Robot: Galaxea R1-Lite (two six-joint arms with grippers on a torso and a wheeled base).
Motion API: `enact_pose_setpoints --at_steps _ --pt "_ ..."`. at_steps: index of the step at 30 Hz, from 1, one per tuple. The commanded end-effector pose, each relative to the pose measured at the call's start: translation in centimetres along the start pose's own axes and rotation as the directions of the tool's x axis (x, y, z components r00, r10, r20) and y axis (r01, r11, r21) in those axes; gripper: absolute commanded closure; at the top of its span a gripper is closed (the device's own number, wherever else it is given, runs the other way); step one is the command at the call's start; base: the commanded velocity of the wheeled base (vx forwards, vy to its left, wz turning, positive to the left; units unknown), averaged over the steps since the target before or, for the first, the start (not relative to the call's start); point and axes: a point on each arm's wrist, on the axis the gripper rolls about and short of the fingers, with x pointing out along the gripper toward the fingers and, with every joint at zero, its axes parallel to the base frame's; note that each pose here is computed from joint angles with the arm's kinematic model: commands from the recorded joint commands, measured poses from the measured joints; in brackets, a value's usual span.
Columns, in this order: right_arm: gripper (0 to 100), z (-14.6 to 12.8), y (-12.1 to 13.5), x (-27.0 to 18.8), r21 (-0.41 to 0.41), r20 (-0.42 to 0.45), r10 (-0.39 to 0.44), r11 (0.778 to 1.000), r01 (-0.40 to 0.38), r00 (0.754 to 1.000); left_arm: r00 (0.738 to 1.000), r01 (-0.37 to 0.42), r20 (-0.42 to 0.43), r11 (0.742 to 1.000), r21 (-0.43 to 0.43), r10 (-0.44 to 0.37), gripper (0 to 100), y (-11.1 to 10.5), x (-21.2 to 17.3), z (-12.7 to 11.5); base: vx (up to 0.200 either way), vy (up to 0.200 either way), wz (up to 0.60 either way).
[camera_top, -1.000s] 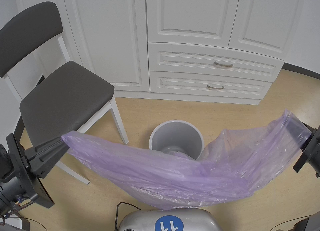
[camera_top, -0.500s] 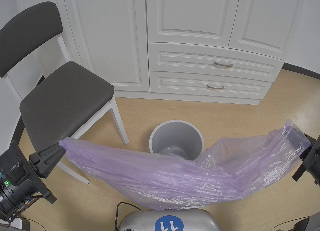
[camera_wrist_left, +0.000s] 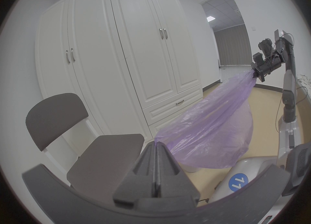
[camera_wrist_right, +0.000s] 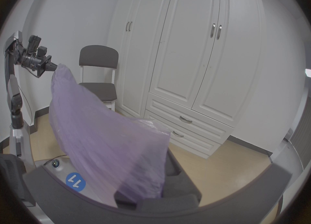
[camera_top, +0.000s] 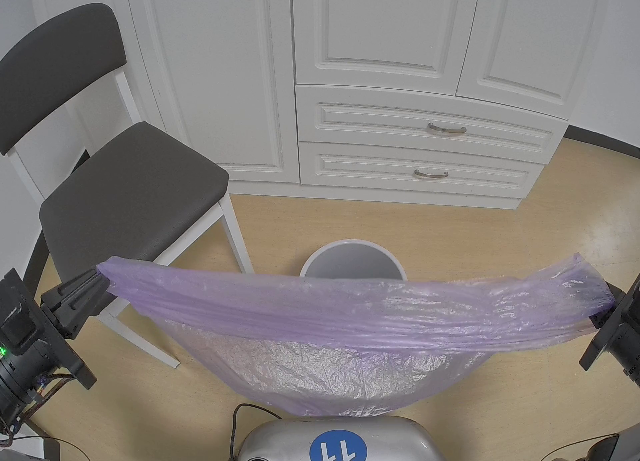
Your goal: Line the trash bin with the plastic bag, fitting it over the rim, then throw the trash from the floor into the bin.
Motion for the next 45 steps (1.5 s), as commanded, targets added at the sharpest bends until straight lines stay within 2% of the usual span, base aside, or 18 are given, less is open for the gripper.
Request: enact_pose_setpoints --at_steps 1,19,31,34,38,45 --pt "100 -0.4 -0.1 0.0 -0.018 -0.017 -0.015 1.000 0.015 1.000 1.000 -0.012 0.002 1.000 -0.001 0.012 100 0.2 -0.2 0.1 0.000 0.000 0.00" --pt "100 -0.5 0.4 0.6 -0.040 -0.029 0.012 0.999 -0.013 1.000 1.000 0.012 -0.018 1.000 0.008 -0.012 100 -0.1 0.5 0.0 0.000 0.000 0.00" --pt "100 -1.0 2.0 2.1 -0.055 -0.060 0.065 0.996 -0.069 0.996 0.988 0.132 -0.083 0.989 0.068 -0.126 100 -2.0 2.4 -0.7 0.000 0.000 0.00" --pt "100 -1.2 2.9 2.6 -0.040 -0.072 0.099 0.994 -0.102 0.992 0.985 0.155 -0.093 0.986 0.066 -0.148 100 -2.6 3.4 -0.6 0.000 0.000 0.00" --pt "100 -1.2 3.7 3.0 -0.007 -0.087 0.136 0.990 -0.137 0.987 0.982 0.183 -0.057 0.982 0.042 -0.181 100 -3.8 4.9 -0.4 0.000 0.000 0.00" --pt "100 0.0 5.7 4.5 0.094 -0.011 0.187 0.978 -0.185 0.982 0.982 0.188 0.023 0.982 -0.028 -0.187 100 -5.6 7.7 -0.1 0.000 0.000 0.00"
